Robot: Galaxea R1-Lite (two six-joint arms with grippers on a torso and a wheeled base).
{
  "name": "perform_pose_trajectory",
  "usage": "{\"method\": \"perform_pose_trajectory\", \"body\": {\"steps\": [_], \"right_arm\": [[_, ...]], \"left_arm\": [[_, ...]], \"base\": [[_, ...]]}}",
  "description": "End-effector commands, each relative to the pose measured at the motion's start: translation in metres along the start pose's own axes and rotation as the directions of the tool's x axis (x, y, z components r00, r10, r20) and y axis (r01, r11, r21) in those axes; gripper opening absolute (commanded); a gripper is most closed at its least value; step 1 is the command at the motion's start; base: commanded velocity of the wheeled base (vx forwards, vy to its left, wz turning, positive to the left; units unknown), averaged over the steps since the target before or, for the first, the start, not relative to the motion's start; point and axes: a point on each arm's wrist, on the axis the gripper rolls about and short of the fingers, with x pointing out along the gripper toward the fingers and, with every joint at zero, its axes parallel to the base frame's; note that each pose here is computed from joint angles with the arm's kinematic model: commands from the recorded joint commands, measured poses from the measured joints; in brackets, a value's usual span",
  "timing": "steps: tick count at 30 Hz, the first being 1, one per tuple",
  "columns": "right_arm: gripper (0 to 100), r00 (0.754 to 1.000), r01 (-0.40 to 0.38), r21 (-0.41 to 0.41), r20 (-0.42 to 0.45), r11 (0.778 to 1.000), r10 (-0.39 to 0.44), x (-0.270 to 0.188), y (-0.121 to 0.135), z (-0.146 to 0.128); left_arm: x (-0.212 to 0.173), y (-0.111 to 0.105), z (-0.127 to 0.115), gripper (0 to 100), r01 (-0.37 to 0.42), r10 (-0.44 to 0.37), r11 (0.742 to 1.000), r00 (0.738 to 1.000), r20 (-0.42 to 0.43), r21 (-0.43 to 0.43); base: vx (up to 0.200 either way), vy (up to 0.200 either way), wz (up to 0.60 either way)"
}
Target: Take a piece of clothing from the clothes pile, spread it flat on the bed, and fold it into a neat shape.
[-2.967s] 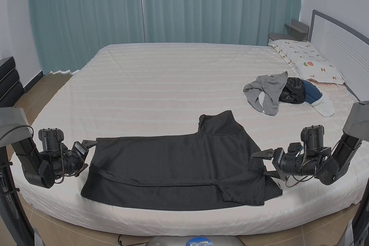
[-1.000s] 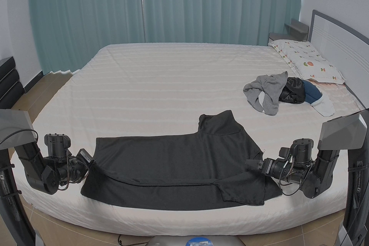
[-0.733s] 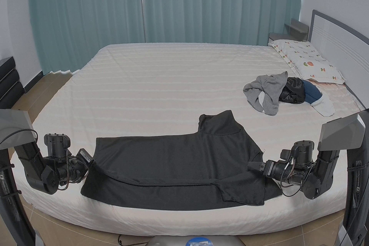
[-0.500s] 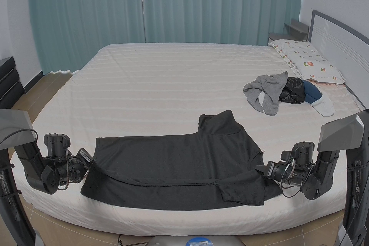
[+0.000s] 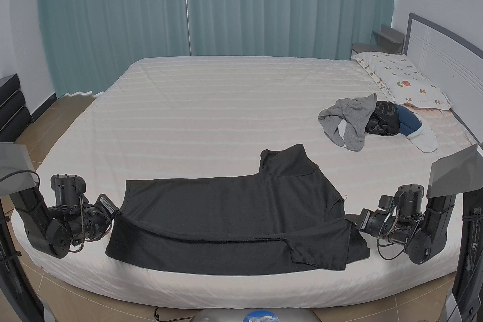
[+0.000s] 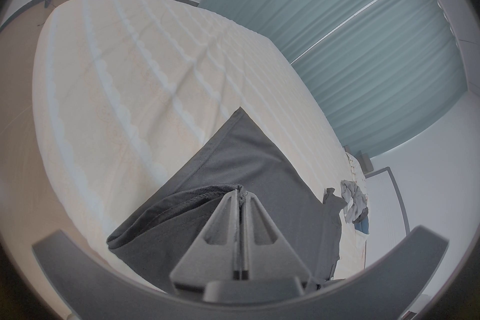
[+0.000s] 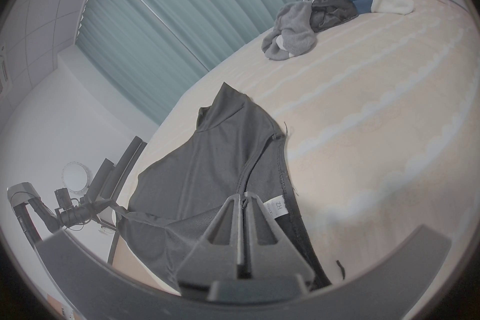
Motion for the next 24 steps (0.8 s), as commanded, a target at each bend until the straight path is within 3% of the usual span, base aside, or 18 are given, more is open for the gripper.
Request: {"method": "perform_pose_trajectory", "body": {"steps": [1,12,18,24], "right_arm": [[0,0.999,-0.027,-0.001,0.023,1.000,0.027,-0.030,0.010,0.005],[0,0.999,-0.048,0.018,0.022,0.999,0.047,-0.063,0.017,0.001],[0,0.994,-0.112,0.017,0.013,0.994,0.112,-0.085,0.023,0.004],[0,0.995,-0.103,0.017,-0.003,0.995,0.103,-0.091,0.022,-0.001]], "left_arm": [[-0.023,-0.003,0.000,0,0.020,-0.020,1.000,1.000,0.024,0.009],[-0.055,0.002,-0.009,0,0.018,-0.018,1.000,0.999,0.029,0.006],[-0.066,0.011,-0.011,0,-0.015,0.015,1.000,1.000,0.014,0.010],[-0.077,0.018,-0.005,0,-0.045,0.045,0.999,0.999,0.010,0.017]], "base": [[0.000,0.000,0.00],[0.000,0.000,0.00],[0.000,0.000,0.00],[0.000,0.000,0.00]]}}
